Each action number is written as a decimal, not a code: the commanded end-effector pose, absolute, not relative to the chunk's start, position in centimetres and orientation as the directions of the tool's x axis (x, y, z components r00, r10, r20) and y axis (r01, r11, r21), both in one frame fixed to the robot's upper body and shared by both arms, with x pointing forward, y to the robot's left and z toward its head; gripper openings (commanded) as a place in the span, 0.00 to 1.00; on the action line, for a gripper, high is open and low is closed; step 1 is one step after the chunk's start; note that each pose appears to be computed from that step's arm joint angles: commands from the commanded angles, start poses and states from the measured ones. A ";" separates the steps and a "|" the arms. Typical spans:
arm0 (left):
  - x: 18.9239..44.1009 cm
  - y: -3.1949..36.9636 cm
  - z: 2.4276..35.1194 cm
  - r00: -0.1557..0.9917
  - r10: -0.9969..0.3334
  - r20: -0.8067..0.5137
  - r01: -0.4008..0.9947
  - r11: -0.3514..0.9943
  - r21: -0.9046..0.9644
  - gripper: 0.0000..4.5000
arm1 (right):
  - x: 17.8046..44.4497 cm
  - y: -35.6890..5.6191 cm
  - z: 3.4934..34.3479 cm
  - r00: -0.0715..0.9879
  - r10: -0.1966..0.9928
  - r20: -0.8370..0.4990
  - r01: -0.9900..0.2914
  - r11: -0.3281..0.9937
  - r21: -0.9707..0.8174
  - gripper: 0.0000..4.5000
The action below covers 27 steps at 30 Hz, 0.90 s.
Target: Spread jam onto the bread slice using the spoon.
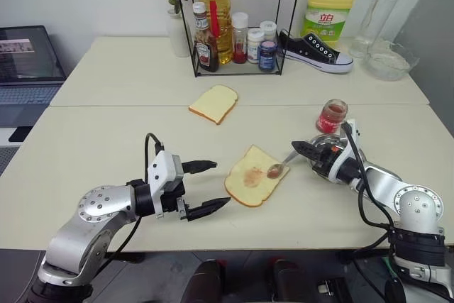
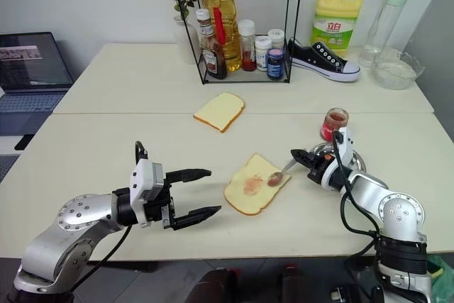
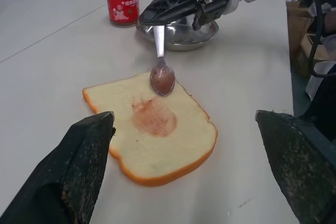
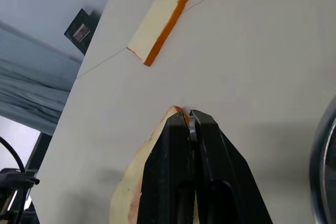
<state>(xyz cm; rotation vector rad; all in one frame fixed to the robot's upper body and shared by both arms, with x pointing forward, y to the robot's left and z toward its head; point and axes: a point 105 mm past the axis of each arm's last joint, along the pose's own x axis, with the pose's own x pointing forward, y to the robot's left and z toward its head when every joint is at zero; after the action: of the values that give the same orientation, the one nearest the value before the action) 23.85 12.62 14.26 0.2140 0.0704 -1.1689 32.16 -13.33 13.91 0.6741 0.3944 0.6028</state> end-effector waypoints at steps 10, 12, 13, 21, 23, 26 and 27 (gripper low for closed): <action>23.8 12.4 14.8 0.380 -0.913 -0.151 0.921 0.358 0.153 1.00 | 33.7 -9.8 12.5 0.742 0.650 -0.166 -0.402 0.629 0.665 0.01; 23.7 12.5 14.7 0.382 -0.912 -0.151 0.921 0.360 0.151 1.00 | 33.8 -10.7 12.4 0.754 0.634 -0.172 -0.393 0.646 0.655 0.01; 23.7 12.5 14.7 0.382 -0.912 -0.151 0.920 0.361 0.150 1.00 | 33.8 -11.0 12.5 0.758 0.629 -0.172 -0.391 0.650 0.652 0.01; 23.7 12.2 14.5 0.373 -0.917 -0.145 0.924 0.353 0.144 1.00 | 32.8 -14.5 12.8 0.795 0.578 -0.185 -0.352 0.688 0.635 0.01; 23.8 12.2 14.5 0.368 -0.919 -0.144 0.926 0.349 0.143 1.00 | 32.5 -15.1 12.5 0.801 0.565 -0.199 -0.335 0.698 0.633 0.01; 23.8 12.1 14.4 0.358 -0.923 -0.144 0.930 0.339 0.142 1.00 | 31.8 -16.1 12.3 0.815 0.541 -0.209 -0.309 0.711 0.632 0.01; 23.9 12.1 14.4 0.355 -0.924 -0.144 0.931 0.335 0.142 1.00 | 31.6 -16.3 12.4 0.818 0.537 -0.205 -0.308 0.711 0.632 0.01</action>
<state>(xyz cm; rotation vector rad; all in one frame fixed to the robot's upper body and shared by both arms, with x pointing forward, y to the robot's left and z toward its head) 24.01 12.52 13.78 0.1962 0.0822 -1.1877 31.91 -14.87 12.33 0.6528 0.3981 0.5398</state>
